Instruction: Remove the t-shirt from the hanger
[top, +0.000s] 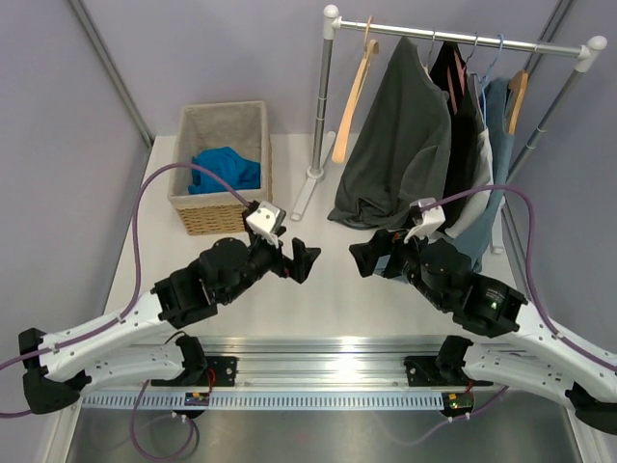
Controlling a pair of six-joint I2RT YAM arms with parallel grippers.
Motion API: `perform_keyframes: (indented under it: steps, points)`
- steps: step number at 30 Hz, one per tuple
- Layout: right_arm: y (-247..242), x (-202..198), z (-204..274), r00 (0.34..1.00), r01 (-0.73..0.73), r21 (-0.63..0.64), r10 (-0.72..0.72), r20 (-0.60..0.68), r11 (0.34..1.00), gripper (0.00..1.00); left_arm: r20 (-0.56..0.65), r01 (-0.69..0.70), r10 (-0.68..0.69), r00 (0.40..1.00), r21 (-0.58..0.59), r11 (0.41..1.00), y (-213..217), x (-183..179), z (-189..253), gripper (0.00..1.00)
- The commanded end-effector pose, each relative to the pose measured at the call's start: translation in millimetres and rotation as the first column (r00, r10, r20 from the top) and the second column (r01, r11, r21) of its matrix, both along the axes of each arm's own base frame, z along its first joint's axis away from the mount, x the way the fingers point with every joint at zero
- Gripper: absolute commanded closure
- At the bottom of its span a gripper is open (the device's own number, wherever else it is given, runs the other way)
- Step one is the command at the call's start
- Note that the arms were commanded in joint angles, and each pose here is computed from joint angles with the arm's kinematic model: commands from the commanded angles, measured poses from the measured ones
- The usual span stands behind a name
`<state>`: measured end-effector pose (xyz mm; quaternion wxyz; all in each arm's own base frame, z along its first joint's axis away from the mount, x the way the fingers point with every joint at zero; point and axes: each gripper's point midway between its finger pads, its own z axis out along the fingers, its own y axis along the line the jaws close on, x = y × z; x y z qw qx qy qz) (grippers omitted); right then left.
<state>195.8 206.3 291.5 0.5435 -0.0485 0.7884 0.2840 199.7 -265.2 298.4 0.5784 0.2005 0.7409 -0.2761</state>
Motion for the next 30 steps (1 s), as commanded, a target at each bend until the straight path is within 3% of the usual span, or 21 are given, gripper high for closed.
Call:
perform_keyframes:
  steps: [1,6,14,19,22,23,24,25,27,30]
  points:
    - [1,11,9,0.997,0.049,0.061,-0.052,0.059,0.997,0.01,0.069,0.088,-0.083,0.994,-0.069,0.994,-10,-12,6,0.01]
    - [5,12,4,0.997,0.024,0.058,-0.029,0.078,0.998,0.01,0.148,0.117,-0.106,0.983,-0.068,0.991,2,-18,-3,0.01]
    - [-17,34,6,0.976,0.198,-0.054,-0.191,0.108,0.979,0.01,0.251,0.098,-0.067,0.966,-0.116,0.988,21,-20,-7,0.01]
    - [-32,40,84,0.947,0.222,-0.141,-0.18,0.265,0.965,0.0,0.247,0.028,0.001,0.969,-0.11,0.994,33,-13,-11,0.01]
    - [-54,49,139,0.884,0.343,-0.129,-0.273,0.38,0.93,0.01,0.253,0.005,0.025,0.967,-0.12,0.993,38,-11,-10,0.01]
    - [-57,58,145,0.867,0.381,-0.207,-0.271,0.418,0.901,0.0,0.255,0.005,0.025,0.967,-0.118,0.993,38,-11,-10,0.01]
    - [-72,62,174,0.839,0.427,-0.165,-0.322,0.439,0.889,0.01,0.256,-0.001,0.031,0.966,-0.115,0.993,39,-10,-9,0.01]
    - [-69,72,170,0.848,0.434,-0.219,-0.313,0.428,0.874,0.0,0.256,-0.013,0.043,0.966,-0.117,0.993,42,-9,-9,0.01]
    - [-74,83,198,0.844,0.422,-0.175,-0.314,0.434,0.89,0.0,0.266,-0.022,0.053,0.963,-0.119,0.993,44,-8,-10,0.01]
    - [-94,116,200,0.835,0.479,-0.203,-0.372,0.405,0.854,0.01,0.28,-0.033,0.072,0.957,-0.14,0.99,51,-9,-7,0.01]
